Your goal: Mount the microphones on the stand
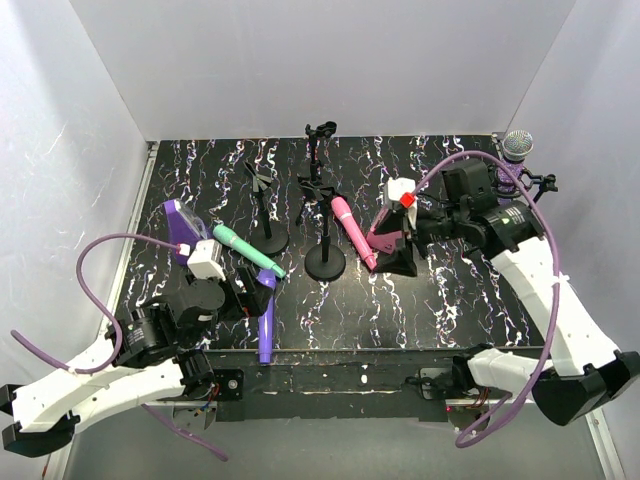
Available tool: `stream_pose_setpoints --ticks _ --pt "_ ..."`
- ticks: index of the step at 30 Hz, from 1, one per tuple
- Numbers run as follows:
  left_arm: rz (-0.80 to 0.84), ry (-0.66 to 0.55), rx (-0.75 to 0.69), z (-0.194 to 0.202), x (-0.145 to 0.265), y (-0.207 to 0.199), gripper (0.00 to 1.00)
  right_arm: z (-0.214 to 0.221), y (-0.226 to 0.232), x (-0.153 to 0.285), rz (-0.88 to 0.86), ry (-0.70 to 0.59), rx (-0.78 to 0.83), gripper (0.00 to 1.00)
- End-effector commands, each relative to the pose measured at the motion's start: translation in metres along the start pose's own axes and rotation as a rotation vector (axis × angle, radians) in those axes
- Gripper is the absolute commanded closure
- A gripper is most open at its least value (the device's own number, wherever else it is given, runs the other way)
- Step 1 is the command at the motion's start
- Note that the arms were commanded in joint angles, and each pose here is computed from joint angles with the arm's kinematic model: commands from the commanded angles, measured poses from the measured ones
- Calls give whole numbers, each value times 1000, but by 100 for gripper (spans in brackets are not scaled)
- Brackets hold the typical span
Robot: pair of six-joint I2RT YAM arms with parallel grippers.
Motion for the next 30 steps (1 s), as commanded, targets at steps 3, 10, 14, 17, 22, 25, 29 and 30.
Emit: stream_pose_setpoints --ticks 3,10,14,17,22,25,29,30 --pt "-48 -36 39 -4 -2 2 2 -38 -46 -23 110 -126 105 13" --pt "-65 -14 -21 -9 -3 -3 2 -42 -78 -49 206 -121 3 14" --pt "-51 -24 -38 -12 -3 -5 2 -25 -84 -66 166 -169 0 14" --pt "-31 -35 -46 -15 -2 -9 2 -15 -86 -80 91 -215 29 18" --pt "-16 -26 -59 -19 1 -12 2 -2 -99 -97 84 -232 -2 20" --pt "-7 -20 -66 -18 1 -13 2 0 -105 -105 75 -268 -2 20" --pt "1 -22 -67 -19 0 -14 2 10 -117 -120 70 -301 -37 27" --pt "3 -18 -67 -19 0 -15 2 12 -120 -123 65 -309 -41 28"
Point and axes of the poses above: each gripper's point midway between its finger pads, its own x axis back along the fingers, its own y axis along the line the jaws close on, z = x × y, the point moved 8 cm from there along x, back along the fingers, and after that the axes turned 2 degrees about -x, right-handed, at the moved point
